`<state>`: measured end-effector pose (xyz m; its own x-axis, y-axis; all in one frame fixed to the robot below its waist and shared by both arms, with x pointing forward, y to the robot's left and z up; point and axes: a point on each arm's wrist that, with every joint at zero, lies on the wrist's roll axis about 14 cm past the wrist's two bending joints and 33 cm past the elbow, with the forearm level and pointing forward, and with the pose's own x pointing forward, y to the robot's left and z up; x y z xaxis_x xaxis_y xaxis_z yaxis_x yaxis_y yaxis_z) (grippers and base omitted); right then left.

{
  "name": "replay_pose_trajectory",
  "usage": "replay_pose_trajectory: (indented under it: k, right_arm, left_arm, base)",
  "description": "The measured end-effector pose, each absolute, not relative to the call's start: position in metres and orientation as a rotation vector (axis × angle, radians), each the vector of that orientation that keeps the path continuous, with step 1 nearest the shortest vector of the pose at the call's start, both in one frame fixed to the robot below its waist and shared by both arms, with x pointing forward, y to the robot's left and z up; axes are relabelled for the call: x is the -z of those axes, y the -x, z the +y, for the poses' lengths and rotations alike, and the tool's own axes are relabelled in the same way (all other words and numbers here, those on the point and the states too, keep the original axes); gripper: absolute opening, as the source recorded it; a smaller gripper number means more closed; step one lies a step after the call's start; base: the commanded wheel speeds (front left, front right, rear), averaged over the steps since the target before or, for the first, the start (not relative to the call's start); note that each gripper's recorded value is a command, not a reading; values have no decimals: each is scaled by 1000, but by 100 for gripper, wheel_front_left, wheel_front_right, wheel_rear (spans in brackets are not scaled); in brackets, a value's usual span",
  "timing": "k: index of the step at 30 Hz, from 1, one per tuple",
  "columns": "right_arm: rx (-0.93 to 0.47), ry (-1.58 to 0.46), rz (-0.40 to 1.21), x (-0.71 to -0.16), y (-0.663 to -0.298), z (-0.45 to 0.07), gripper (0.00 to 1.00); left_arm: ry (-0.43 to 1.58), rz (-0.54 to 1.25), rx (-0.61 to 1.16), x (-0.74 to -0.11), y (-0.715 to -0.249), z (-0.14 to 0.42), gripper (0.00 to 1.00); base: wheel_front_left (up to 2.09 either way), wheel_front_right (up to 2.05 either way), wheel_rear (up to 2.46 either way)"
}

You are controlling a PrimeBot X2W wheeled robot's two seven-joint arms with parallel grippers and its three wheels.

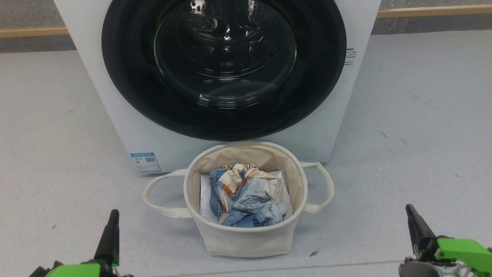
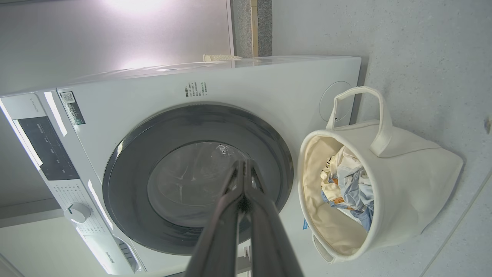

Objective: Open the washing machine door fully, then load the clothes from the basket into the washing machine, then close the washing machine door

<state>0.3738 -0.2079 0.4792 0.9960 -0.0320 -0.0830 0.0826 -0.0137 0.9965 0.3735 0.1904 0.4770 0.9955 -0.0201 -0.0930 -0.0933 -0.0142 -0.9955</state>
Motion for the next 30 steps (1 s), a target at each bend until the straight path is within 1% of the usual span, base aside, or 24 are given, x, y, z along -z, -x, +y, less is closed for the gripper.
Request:
replay_pose_trajectory:
  k: [30]
  right_arm:
    - [91, -1582, 39, -479, -374, -208, 0]
  left_arm:
    - [1585, 88, -58, -477, -374, 191, 0]
  base:
    - [0, 0, 0]
